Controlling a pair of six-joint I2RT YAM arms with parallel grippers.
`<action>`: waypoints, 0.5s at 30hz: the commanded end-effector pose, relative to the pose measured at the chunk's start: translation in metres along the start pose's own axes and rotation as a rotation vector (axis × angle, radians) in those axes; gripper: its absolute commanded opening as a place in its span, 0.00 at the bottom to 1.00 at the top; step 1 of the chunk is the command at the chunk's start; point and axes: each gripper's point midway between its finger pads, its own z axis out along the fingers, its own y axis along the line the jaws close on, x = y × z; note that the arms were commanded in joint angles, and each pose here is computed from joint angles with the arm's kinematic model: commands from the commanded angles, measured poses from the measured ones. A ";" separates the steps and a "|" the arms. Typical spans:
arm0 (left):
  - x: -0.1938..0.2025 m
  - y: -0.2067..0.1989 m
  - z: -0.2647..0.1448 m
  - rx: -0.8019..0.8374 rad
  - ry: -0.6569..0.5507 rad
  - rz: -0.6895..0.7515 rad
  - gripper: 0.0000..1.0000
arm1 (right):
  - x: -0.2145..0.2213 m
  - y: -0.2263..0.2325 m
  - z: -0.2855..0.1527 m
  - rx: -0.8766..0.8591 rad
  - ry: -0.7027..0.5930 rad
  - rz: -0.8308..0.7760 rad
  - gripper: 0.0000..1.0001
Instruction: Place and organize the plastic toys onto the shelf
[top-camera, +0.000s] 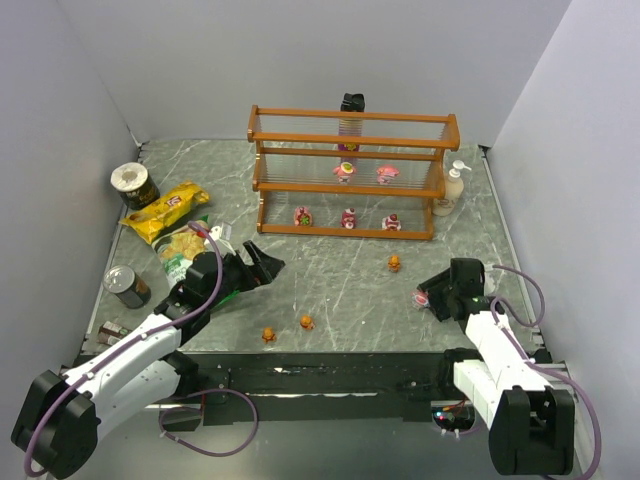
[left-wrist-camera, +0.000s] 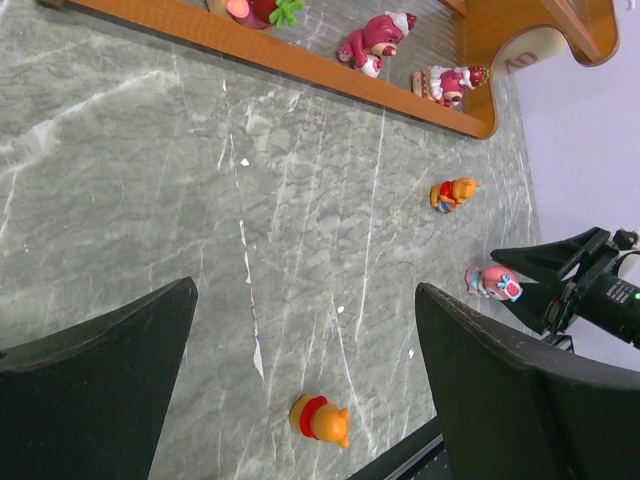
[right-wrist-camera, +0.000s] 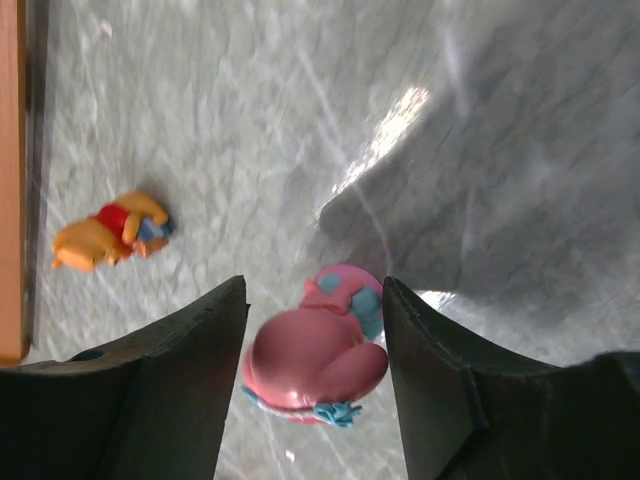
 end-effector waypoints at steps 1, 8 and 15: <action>-0.007 -0.002 0.000 0.004 -0.026 -0.002 0.96 | 0.018 0.005 -0.006 -0.050 0.087 -0.039 0.61; -0.007 -0.001 0.001 -0.003 -0.026 0.000 0.96 | 0.044 0.018 -0.005 -0.111 0.187 -0.087 0.55; -0.006 0.001 0.001 -0.011 -0.027 0.001 0.96 | 0.081 0.041 -0.004 -0.154 0.288 -0.201 0.53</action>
